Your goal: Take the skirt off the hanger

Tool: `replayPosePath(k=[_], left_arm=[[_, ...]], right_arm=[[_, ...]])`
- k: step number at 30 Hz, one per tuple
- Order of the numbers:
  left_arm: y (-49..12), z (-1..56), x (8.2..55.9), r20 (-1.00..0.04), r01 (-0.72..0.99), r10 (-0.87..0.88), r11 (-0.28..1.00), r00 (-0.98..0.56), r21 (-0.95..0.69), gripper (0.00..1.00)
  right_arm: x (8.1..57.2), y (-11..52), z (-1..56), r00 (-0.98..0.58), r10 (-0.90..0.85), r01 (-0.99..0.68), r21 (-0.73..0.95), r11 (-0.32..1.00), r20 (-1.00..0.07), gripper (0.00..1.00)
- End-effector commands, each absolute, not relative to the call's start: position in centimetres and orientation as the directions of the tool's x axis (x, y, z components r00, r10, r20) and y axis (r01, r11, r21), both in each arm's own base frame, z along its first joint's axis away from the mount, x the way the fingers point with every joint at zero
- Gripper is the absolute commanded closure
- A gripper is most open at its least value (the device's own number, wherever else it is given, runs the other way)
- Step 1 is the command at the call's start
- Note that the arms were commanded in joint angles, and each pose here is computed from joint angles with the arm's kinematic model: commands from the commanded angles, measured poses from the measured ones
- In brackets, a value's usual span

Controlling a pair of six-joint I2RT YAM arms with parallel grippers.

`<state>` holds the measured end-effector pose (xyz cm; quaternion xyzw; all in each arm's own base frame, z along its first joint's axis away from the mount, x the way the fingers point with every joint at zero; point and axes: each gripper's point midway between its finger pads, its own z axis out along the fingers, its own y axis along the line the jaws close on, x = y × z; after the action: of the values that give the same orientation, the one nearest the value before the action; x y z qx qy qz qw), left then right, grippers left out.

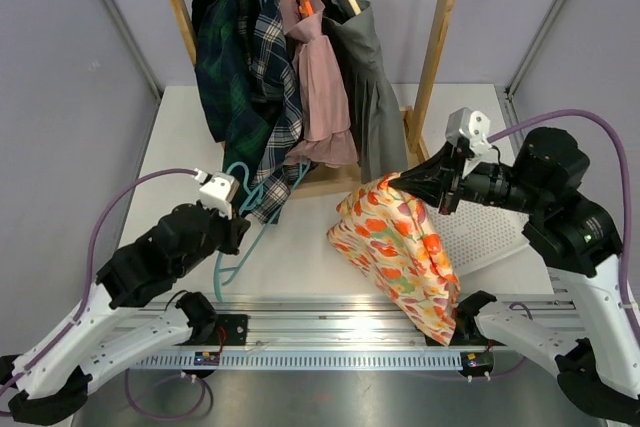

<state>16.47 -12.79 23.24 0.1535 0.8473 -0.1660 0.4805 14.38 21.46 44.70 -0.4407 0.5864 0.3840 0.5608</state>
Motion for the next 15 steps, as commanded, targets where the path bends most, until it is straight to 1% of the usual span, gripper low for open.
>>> replayPosePath(k=[1, 2, 4, 8, 9, 10, 12, 14, 15], left_arm=[[-13.0, 28.3, 16.0, -0.935, 0.516, 0.072, 0.847, -0.347, -0.126, 1.0], [-13.0, 29.1, 15.6, -0.947, 0.55, 0.083, 0.828, -0.311, -0.108, 1.0], [-13.6, 29.7, 14.6, -0.953, 0.614, 0.098, 0.783, -0.287, -0.104, 1.0], [-13.8, 31.0, 13.6, -0.961, 0.658, 0.087, 0.745, -0.263, -0.113, 1.0], [-13.8, 31.6, 13.5, -0.963, 0.657, 0.062, 0.742, -0.263, -0.132, 1.0], [-13.9, 31.9, 13.3, -0.963, 0.659, 0.046, 0.738, -0.265, -0.146, 1.0], [-14.1, 32.9, 13.0, -0.96, 0.657, -0.002, 0.729, -0.279, -0.192, 1.0], [-14.2, 33.5, 12.7, -0.955, 0.654, -0.039, 0.72, -0.296, -0.232, 1.0], [-14.1, 33.8, 12.5, -0.953, 0.652, -0.053, 0.718, -0.299, -0.244, 1.0]], right_arm=[[15.9, 22.4, 43.3, 0.005, -0.114, -0.949, -0.04, 0.314, -0.993, 1.0], [15.8, 22.9, 42.6, -0.013, -0.121, -0.961, -0.021, 0.276, -0.993, 1.0], [16.6, 24.0, 41.5, -0.065, -0.132, -0.968, 0.031, 0.249, -0.989, 1.0], [19.2, 26.2, 39.8, -0.132, -0.144, -0.97, 0.098, 0.221, -0.981, 1.0], [19.8, 26.7, 40.2, -0.118, -0.136, -0.973, 0.087, 0.213, -0.984, 1.0], [20.9, 27.4, 39.4, -0.136, -0.153, -0.973, 0.102, 0.207, -0.979, 1.0], [21.6, 27.9, 38.9, -0.107, -0.167, -0.98, 0.075, 0.187, -0.98, 1.0], [21.9, 28.3, 37.3, -0.091, -0.205, -0.986, 0.06, 0.153, -0.975, 1.0], [21.9, 28.2, 35.2, -0.062, -0.253, -0.992, 0.031, 0.124, -0.966, 1.0]])
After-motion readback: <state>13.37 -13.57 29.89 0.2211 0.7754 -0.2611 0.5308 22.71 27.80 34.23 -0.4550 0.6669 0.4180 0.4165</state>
